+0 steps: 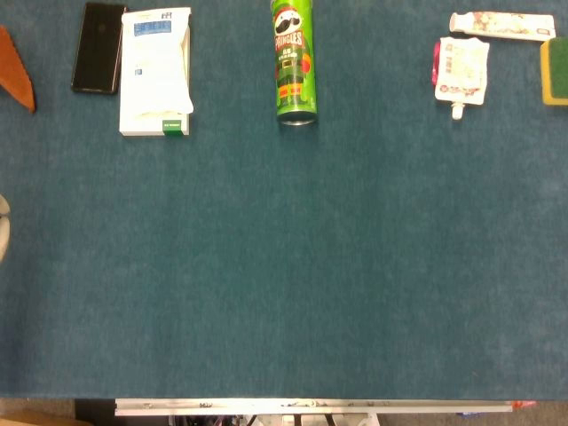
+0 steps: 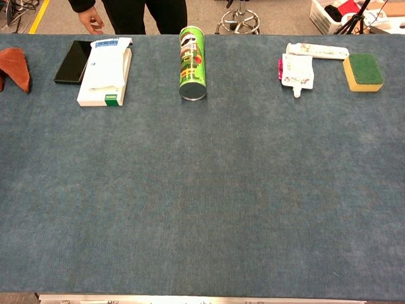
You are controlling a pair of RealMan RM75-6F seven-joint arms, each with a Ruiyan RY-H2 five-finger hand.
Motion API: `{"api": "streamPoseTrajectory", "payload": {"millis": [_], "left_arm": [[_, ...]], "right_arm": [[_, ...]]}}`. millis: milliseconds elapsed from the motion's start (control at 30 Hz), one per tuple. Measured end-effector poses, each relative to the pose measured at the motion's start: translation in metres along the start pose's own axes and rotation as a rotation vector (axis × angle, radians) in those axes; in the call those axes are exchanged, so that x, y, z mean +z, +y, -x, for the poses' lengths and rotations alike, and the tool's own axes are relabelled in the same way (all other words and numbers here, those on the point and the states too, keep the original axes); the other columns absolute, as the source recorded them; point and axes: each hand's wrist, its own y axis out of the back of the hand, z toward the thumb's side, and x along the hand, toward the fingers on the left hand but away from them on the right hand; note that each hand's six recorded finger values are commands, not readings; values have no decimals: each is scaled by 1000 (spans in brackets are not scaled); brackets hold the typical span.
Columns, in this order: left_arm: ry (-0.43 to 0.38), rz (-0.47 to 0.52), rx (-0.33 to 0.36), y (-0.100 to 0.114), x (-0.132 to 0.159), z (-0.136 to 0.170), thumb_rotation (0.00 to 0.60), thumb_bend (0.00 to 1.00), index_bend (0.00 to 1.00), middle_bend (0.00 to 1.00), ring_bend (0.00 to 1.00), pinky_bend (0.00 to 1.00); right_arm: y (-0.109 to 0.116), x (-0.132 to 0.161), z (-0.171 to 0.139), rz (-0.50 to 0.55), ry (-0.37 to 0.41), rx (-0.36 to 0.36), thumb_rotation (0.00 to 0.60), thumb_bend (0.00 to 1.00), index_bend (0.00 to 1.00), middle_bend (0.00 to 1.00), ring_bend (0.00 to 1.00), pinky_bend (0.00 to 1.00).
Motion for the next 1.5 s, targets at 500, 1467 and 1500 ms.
{"api": "streamPoseTrajectory", "payload": {"millis": [500, 1467, 1500], "left_arm": [[10, -3, -11, -1, -1, 0, 600, 412, 527, 545, 507, 506], [69, -39, -88, -10, -8, 0, 600, 411, 546, 548, 508, 509], [70, -38, -89, -10, -8, 0, 600, 412, 546, 548, 508, 509]], "right_arm": [[-2, -1, 1, -1, -4, 10, 600, 0, 266, 195, 145, 92], [0, 5, 3, 34, 33, -27, 600, 0, 418, 331, 201, 92], [1, 6, 3, 47, 38, -35, 600, 0, 443, 358, 225, 92]]}}
